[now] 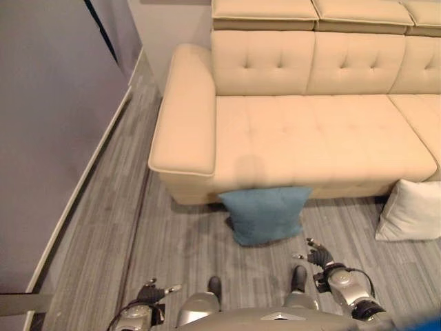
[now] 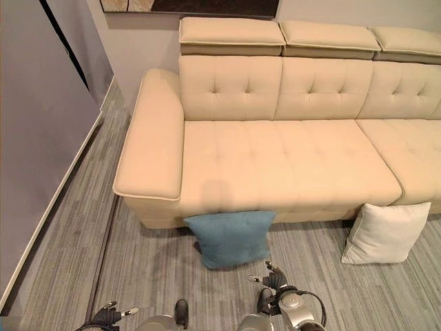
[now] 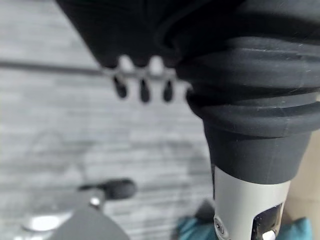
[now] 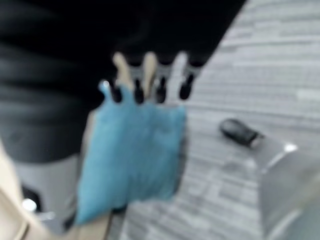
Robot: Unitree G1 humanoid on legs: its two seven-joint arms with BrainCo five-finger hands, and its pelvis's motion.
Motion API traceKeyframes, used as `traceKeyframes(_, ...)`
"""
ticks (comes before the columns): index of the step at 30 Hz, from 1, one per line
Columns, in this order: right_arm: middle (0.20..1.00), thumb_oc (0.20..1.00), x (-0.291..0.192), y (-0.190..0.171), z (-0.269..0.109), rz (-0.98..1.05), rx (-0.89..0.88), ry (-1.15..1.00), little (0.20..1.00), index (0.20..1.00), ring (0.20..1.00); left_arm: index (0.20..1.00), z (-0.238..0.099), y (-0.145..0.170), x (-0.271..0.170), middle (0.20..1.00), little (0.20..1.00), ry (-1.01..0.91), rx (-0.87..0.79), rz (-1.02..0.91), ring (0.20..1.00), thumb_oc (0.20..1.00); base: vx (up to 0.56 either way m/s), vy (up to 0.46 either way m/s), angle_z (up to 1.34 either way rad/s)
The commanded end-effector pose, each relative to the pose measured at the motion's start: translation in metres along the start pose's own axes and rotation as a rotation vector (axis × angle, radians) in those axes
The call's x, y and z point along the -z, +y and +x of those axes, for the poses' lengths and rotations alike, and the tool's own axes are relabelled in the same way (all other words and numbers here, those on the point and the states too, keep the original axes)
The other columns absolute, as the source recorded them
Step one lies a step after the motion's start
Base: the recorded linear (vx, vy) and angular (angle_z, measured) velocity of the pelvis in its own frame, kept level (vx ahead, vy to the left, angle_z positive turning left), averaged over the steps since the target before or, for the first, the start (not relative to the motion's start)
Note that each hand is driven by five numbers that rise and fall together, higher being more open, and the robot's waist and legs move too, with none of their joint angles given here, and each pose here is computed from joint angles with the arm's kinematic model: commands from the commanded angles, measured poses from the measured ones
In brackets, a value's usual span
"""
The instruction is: Pick up all the scattered cushions and arrange them neatly on the sofa.
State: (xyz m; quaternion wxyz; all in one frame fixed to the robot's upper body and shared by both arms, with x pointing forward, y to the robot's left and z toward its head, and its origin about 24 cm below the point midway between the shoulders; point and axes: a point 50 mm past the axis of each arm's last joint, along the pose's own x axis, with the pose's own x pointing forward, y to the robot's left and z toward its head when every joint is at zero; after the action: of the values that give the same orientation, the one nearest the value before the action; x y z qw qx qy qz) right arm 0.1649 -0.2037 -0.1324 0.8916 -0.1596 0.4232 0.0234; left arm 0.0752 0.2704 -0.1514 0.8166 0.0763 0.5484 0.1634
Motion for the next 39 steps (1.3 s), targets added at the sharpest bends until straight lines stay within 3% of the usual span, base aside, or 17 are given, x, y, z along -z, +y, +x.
traceKeyframes(1,1.0,1.0,-0.016,-0.026,0.003,-0.069,0.053,-0.06,1.0,1.0,1.0,1.0,0.002,-0.02,-0.03,1.0,1.0,-0.102,0.026,-0.043,1.0,1.0,0.14,-0.192,0.16)
traceKeyframes(7,1.0,1.0,0.008,-0.039,-0.004,-0.028,0.095,0.008,1.0,1.0,1.0,1.0,-0.001,-0.046,-0.069,1.0,1.0,-0.234,0.132,0.031,1.0,1.0,0.08,-0.274,0.62)
traceKeyframes(11,1.0,1.0,0.012,-0.037,-0.005,0.037,0.096,0.019,1.0,1.0,1.0,1.0,0.0,-0.047,-0.067,1.0,1.0,-0.219,0.132,0.052,1.0,1.0,0.15,-0.162,0.55)
traceKeyframes(19,1.0,1.0,0.001,-0.029,-0.002,0.029,0.074,-0.017,1.0,1.0,1.0,1.0,0.002,-0.034,-0.052,1.0,1.0,-0.172,0.097,0.015,1.0,1.0,0.18,0.105,-0.04)
traceKeyframes(26,1.0,1.0,-0.025,-0.023,0.004,0.025,0.056,-0.099,1.0,1.0,1.0,1.0,0.003,-0.015,-0.069,1.0,1.0,-0.226,0.035,-0.012,1.0,1.0,0.07,0.146,-0.4)
traceKeyframes(39,1.0,1.0,-0.032,-0.036,0.002,0.004,0.095,-0.142,1.0,1.0,1.0,1.0,0.0,-0.021,-0.084,1.0,1.0,-0.291,0.031,-0.069,1.0,1.0,0.05,-0.029,0.08)
